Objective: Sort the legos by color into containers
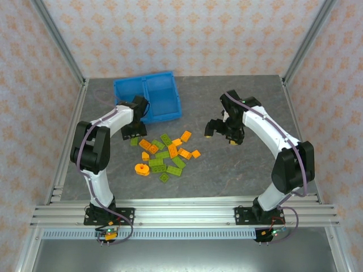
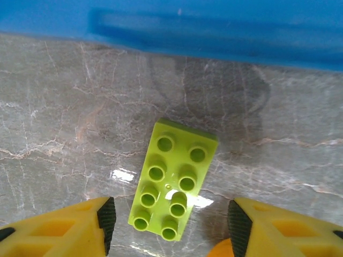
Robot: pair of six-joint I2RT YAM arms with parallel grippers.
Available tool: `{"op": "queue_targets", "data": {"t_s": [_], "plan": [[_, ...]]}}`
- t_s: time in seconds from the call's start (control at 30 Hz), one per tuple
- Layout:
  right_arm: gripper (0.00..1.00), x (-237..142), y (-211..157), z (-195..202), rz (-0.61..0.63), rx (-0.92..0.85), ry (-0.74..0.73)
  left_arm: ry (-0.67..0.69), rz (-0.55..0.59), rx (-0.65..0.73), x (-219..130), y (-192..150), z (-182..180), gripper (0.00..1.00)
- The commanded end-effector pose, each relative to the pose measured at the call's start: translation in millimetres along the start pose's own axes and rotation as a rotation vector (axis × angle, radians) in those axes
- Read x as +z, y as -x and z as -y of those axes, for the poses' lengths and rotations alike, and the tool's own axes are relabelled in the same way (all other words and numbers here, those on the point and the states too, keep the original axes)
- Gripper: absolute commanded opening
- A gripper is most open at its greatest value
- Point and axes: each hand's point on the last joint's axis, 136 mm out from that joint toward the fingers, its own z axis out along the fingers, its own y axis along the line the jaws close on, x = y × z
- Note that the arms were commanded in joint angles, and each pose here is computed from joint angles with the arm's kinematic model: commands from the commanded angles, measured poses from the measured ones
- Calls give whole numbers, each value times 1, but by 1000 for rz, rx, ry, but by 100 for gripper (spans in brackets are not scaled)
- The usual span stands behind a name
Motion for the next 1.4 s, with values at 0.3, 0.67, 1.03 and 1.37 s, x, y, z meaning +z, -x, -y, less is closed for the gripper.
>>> {"op": "queue_targets", "data": {"t_s": [0.3,0.67,1.03,1.37], "plan": [[99,-10,-8,10,1,5,-56,20,-82,61,42,-20,-2,43],[99,-48,3,-51,122,-112,262,-73,36,2,-6,-17,-9,33],[99,-74,-16,-99,168,-345,414,-195,326,-56,-139,38,-16,33],[99,-67,-16,-104,168,-340,375,-127,397,-125,-144,149,-14,33]]}}
